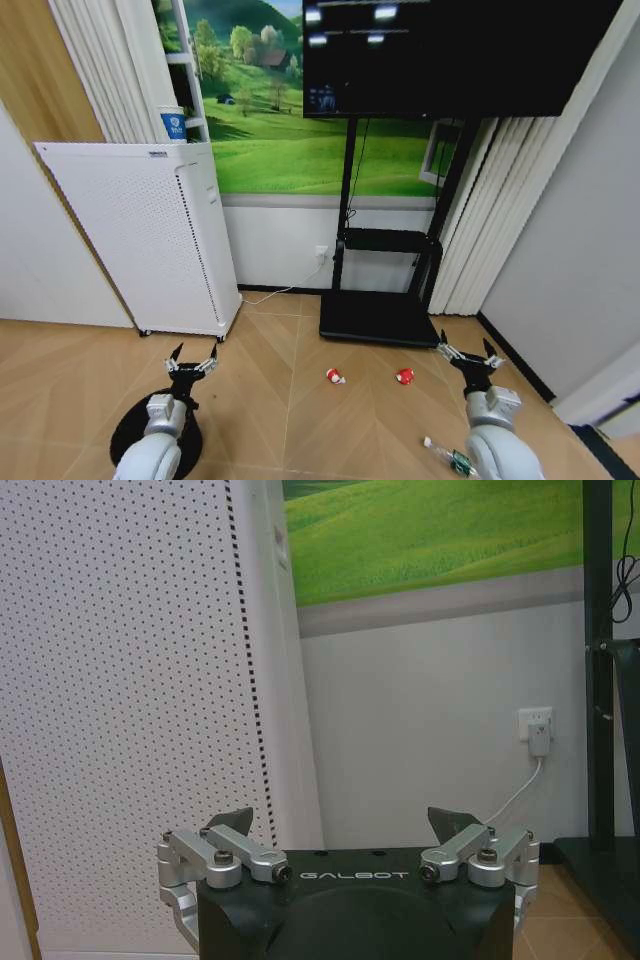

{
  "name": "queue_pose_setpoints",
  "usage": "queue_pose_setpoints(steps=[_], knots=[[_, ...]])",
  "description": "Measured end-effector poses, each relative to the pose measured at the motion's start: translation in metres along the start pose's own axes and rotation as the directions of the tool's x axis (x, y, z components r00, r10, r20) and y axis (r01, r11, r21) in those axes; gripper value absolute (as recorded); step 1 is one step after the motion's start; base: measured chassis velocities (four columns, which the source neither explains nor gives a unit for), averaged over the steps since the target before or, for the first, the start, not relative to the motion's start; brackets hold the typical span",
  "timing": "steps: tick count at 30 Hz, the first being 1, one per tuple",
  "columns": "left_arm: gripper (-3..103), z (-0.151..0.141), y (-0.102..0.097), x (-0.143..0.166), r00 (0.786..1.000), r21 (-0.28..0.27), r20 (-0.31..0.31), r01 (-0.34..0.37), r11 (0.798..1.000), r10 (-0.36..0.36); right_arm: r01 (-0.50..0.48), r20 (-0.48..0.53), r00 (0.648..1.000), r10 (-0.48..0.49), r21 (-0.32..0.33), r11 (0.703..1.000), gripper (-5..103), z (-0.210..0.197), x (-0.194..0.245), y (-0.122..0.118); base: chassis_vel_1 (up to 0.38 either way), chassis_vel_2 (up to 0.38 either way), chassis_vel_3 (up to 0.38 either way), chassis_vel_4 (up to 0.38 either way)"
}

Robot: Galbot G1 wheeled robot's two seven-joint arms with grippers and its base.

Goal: Pick up the trash bin and place the garbage on the floor into it.

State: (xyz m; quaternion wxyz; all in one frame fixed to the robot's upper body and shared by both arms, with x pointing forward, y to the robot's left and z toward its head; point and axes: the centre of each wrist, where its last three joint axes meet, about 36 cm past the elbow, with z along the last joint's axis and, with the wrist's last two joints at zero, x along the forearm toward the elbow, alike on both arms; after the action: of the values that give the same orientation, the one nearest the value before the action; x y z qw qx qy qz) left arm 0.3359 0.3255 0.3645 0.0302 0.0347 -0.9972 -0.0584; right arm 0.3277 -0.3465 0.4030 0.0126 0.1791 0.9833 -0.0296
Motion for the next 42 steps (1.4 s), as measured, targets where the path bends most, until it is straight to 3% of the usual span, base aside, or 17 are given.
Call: queue_pose_setpoints(steps=[18, 24, 26, 27, 28, 30, 31, 33, 34, 35, 37, 39, 40, 42], knots=[[98, -0.001, 0.021, 0.022, 0.999, -0.009, -0.049, 0.024, 1.0, -0.024, -0.011, -0.005, 1.0, 0.011, 0.029, 1.0, 100, 0.004, -0.003, -0.002, 0.0, 0.0, 0.0, 0.0], [96, -0.015, 0.041, 0.044, 0.984, -0.024, -0.159, 0.08, 0.996, -0.083, -0.018, -0.012, 1.0, 0.018, 0.037, 0.999, 100, 0.005, -0.007, -0.004, 0.0, 0.0, 0.0, 0.0], [96, -0.024, 0.057, 0.067, 0.96, -0.046, -0.261, 0.096, 0.994, -0.104, -0.021, -0.016, 1.0, 0.022, 0.04, 0.999, 100, 0.007, -0.009, -0.006, 0.0, 0.0, 0.0, 0.0], [96, -0.032, 0.072, 0.086, 0.934, -0.054, -0.34, 0.098, 0.994, -0.111, -0.024, -0.022, 0.999, 0.025, 0.041, 0.999, 100, 0.01, -0.012, -0.006, 0.0, 0.0, 0.0, 0.0], [96, -0.032, 0.072, 0.086, 0.934, -0.054, -0.34, 0.098, 0.994, -0.111, -0.024, -0.022, 0.999, 0.025, 0.041, 0.999, 100, 0.01, -0.012, -0.006, 0.0, 0.0, 0.0, 0.0], [93, -0.04, 0.084, 0.103, 0.902, -0.038, -0.417, 0.108, 0.993, -0.114, -0.024, -0.025, 0.999, 0.025, 0.04, 0.999, 100, 0.012, -0.014, -0.006, 0.0, 0.0, 0.0, 0.0], [93, -0.04, 0.084, 0.103, 0.902, -0.038, -0.417, 0.108, 0.993, -0.114, -0.024, -0.025, 0.999, 0.025, 0.04, 0.999, 100, 0.012, -0.014, -0.006, 0.0, 0.0, 0.0, 0.0], [92, -0.046, 0.098, 0.12, 0.859, 0.007, -0.499, 0.132, 0.991, -0.111, -0.02, -0.029, 0.999, 0.021, 0.037, 0.999, 100, 0.015, -0.016, -0.004, 0.0, 0.0, 0.0, 0.0], [92, -0.047, 0.103, 0.126, 0.847, 0.027, -0.52, 0.145, 0.989, -0.11, -0.018, -0.03, 0.999, 0.019, 0.036, 0.999, 100, 0.016, -0.017, -0.003, 0.0, 0.0, 0.0, 0.0], [92, -0.047, 0.103, 0.126, 0.847, 0.027, -0.52, 0.145, 0.989, -0.11, -0.018, -0.03, 0.999, 0.019, 0.036, 0.999, 100, 0.016, -0.017, -0.003, 0.0, 0.0, 0.0, 0.0], [92, -0.049, 0.108, 0.132, 0.839, 0.082, -0.535, 0.174, 0.981, -0.104, -0.015, -0.031, 0.999, 0.016, 0.035, 0.999, 100, 0.016, -0.019, -0.003, 0.0, 0.0, 0.0, 0.0], [91, -0.055, 0.11, 0.138, 0.821, 0.144, -0.558, 0.237, 0.961, -0.119, -0.01, -0.031, 0.999, 0.011, 0.034, 0.999, 100, 0.017, -0.021, -0.004, 0.0, 0.0, 0.0, 0.0], [91, -0.055, 0.11, 0.138, 0.821, 0.144, -0.558, 0.237, 0.961, -0.119, -0.01, -0.031, 0.999, 0.011, 0.034, 0.999, 100, 0.017, -0.021, -0.004, 0.0, 0.0, 0.0, 0.0], [91, -0.059, 0.113, 0.142, 0.798, 0.156, -0.582, 0.295, 0.943, -0.154, -0.011, -0.03, 0.999, 0.012, 0.032, 0.999, 100, 0.018, -0.022, -0.005, 0.0, 0.0, 0.0, 0.0]])
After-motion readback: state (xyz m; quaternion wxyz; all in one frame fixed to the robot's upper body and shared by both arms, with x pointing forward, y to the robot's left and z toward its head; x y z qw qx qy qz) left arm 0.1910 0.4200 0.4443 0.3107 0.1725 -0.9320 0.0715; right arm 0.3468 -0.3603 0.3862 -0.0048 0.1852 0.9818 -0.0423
